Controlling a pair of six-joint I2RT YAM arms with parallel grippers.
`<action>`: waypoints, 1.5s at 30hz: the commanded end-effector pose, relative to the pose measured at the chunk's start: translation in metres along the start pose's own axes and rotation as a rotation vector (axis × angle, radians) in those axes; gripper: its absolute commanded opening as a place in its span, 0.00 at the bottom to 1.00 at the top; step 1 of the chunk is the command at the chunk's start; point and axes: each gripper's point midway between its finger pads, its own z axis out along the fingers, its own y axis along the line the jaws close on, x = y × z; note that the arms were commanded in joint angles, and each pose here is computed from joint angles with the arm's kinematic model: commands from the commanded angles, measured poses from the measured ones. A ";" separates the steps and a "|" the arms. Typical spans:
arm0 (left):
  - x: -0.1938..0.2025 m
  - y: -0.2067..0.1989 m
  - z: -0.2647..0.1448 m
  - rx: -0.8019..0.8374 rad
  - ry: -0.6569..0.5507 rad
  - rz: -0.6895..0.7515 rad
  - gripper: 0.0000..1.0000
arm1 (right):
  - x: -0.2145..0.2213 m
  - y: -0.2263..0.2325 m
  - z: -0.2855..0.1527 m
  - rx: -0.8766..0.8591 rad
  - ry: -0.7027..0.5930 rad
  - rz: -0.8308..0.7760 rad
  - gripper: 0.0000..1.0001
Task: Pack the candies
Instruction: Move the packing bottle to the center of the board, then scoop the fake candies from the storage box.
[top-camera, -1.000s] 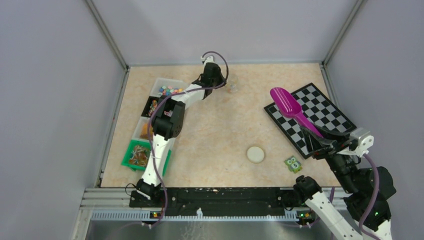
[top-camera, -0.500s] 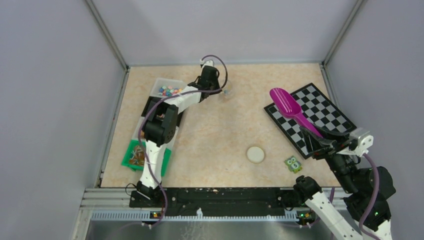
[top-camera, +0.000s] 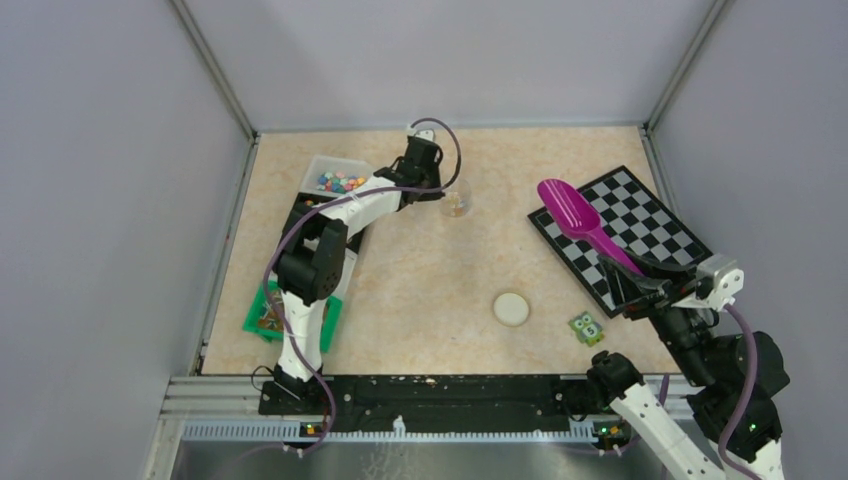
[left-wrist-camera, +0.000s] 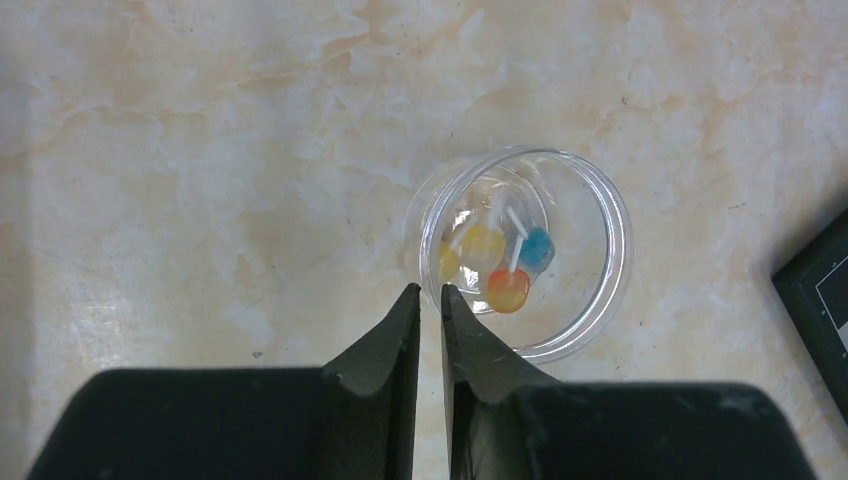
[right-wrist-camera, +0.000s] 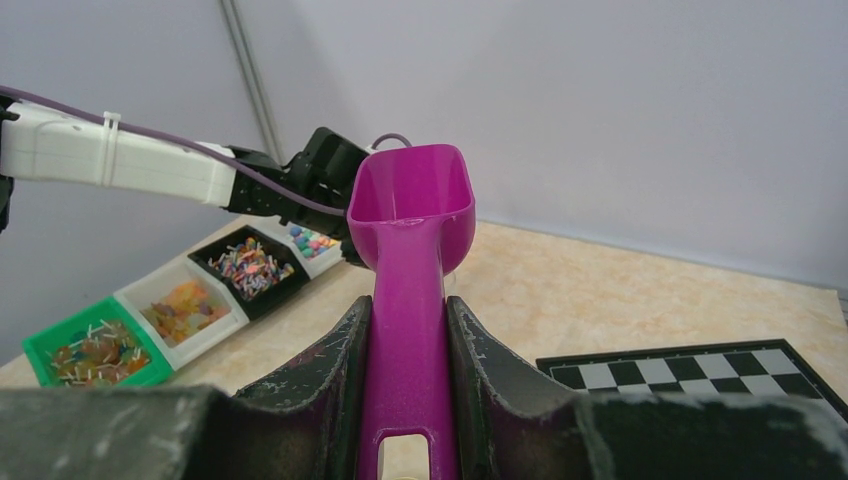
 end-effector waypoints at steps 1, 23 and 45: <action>0.001 -0.011 -0.012 0.038 0.022 0.023 0.19 | -0.009 0.001 -0.006 -0.002 -0.037 0.017 0.00; -0.092 -0.004 -0.210 0.064 -0.331 0.035 0.69 | 0.072 0.050 0.038 -0.248 0.206 0.161 0.00; -0.005 0.172 -0.337 -0.396 -0.401 -0.213 0.99 | 0.155 0.189 0.123 -0.606 0.430 0.089 0.00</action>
